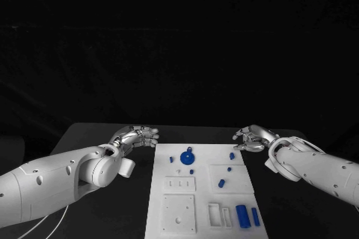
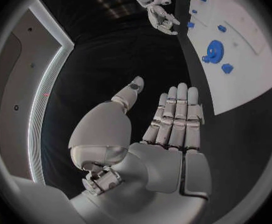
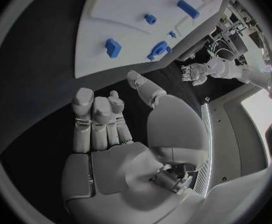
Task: Assemble the parts on the task board
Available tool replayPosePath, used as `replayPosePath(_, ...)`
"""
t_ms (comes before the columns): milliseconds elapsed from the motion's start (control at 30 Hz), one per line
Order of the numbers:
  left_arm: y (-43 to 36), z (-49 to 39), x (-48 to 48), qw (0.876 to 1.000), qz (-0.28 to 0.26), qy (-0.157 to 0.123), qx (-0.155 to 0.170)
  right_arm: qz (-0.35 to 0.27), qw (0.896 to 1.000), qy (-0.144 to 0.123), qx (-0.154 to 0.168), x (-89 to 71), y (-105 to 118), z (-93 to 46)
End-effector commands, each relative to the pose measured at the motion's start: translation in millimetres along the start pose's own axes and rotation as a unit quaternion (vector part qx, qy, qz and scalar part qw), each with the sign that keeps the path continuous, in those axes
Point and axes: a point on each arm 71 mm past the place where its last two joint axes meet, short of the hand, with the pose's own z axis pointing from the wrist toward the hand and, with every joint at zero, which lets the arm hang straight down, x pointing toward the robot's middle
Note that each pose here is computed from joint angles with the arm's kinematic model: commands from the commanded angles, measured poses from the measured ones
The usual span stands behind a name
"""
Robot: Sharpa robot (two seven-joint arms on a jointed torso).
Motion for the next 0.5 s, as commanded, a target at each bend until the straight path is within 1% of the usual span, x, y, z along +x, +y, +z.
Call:
replayPosePath(33, -0.7, -0.2, 4.7, 1.0, -0.004, 0.015, 0.008, 0.004, 0.999, 0.032, -0.009, 10.8, -4.9, -0.7)
replayPosePath(200, -0.3, -1.0, 7.0, 1.0, -0.005, 0.02, 0.008, -0.001, 0.999, 0.043, 0.003, 24.1, -17.6, -5.6)
replayPosePath(367, 0.5, -1.5, 7.8, 1.0, -0.006, 0.021, 0.007, 0.0, 0.999, 0.05, 0.003, 32.0, -18.3, -6.3)
replayPosePath(500, 0.7, -2.0, 8.5, 1.0, -0.007, 0.023, 0.007, 0.0, 0.999, 0.052, 0.003, 34.3, -18.2, -6.3)
